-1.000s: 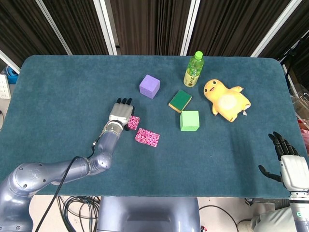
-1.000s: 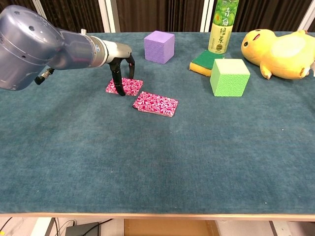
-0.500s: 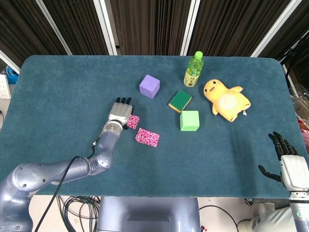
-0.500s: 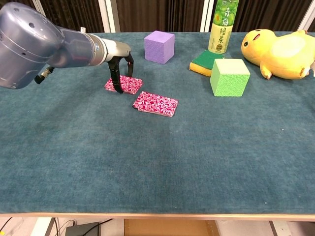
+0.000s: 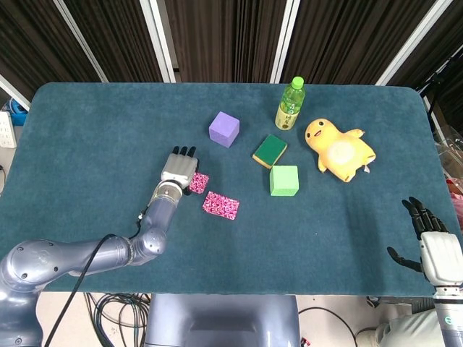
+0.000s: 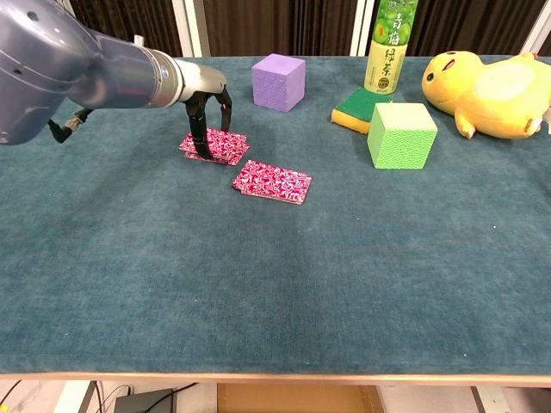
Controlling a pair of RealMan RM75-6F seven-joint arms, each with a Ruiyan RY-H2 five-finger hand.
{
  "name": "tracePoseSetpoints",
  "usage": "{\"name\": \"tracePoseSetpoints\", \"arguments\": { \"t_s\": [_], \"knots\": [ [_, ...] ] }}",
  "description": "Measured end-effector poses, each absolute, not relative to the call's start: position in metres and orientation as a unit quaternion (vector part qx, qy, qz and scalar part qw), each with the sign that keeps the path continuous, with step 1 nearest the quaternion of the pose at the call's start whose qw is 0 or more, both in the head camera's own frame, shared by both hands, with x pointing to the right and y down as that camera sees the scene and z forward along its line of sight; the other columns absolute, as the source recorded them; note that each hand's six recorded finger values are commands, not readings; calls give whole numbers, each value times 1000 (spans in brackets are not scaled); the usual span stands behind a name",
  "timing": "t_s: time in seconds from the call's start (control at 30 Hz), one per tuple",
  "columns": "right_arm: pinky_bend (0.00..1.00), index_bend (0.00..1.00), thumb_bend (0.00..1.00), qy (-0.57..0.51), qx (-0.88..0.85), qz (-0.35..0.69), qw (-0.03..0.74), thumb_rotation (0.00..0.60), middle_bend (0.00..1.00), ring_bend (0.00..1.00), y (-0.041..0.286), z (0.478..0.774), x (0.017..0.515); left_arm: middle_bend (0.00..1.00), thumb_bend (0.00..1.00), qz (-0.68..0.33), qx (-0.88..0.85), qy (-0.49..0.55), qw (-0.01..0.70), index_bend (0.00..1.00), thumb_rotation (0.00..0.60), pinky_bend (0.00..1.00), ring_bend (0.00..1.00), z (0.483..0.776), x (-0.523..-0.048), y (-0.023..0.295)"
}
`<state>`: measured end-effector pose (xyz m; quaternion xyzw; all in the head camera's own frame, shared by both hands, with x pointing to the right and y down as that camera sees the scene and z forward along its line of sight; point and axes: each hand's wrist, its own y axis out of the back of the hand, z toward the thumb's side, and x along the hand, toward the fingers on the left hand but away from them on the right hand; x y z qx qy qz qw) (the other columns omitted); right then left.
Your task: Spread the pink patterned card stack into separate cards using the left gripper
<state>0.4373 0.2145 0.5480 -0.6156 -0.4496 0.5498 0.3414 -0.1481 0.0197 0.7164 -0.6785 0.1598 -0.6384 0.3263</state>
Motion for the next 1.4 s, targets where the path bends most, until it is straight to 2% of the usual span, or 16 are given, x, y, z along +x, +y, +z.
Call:
{"name": "tracePoseSetpoints", "arguments": {
  "t_s": [0.2, 0.37, 0.63, 0.87, 1.23, 1.3, 1.4],
  "knots": [
    [243, 70, 202, -449, -616, 550, 341, 600, 61, 134, 214, 548, 437, 111, 359, -640, -676, 159, 329, 509, 600, 0, 0, 699, -158, 23],
    [243, 70, 202, -448, -616, 549, 343, 600, 61, 134, 215, 548, 436, 111, 359, -651, -662, 160, 334, 507, 600, 0, 0, 684, -184, 25],
    [243, 70, 201, -448, -616, 549, 344, 600, 61, 134, 215, 548, 435, 110, 359, -666, -656, 156, 318, 505, 600, 0, 0, 671, -220, 52],
    [243, 70, 201, -449, -616, 550, 342, 600, 61, 134, 215, 548, 436, 110, 359, -670, -660, 141, 310, 505, 600, 0, 0, 675, -227, 71],
    [243, 70, 201, -450, -615, 550, 340, 600, 61, 134, 215, 547, 437, 108, 358, -659, -677, 126, 303, 494, 600, 0, 0, 687, -203, 89],
    [243, 70, 201, -450, -615, 550, 340, 600, 61, 134, 215, 547, 437, 105, 337, -658, -678, 126, 303, 462, 600, 0, 0, 689, -199, 91],
    [244, 70, 200, -451, -616, 550, 340, 600, 61, 134, 215, 547, 438, 98, 247, -658, -676, 121, 308, 408, 600, 0, 0, 691, -195, 93]
  ]
}}
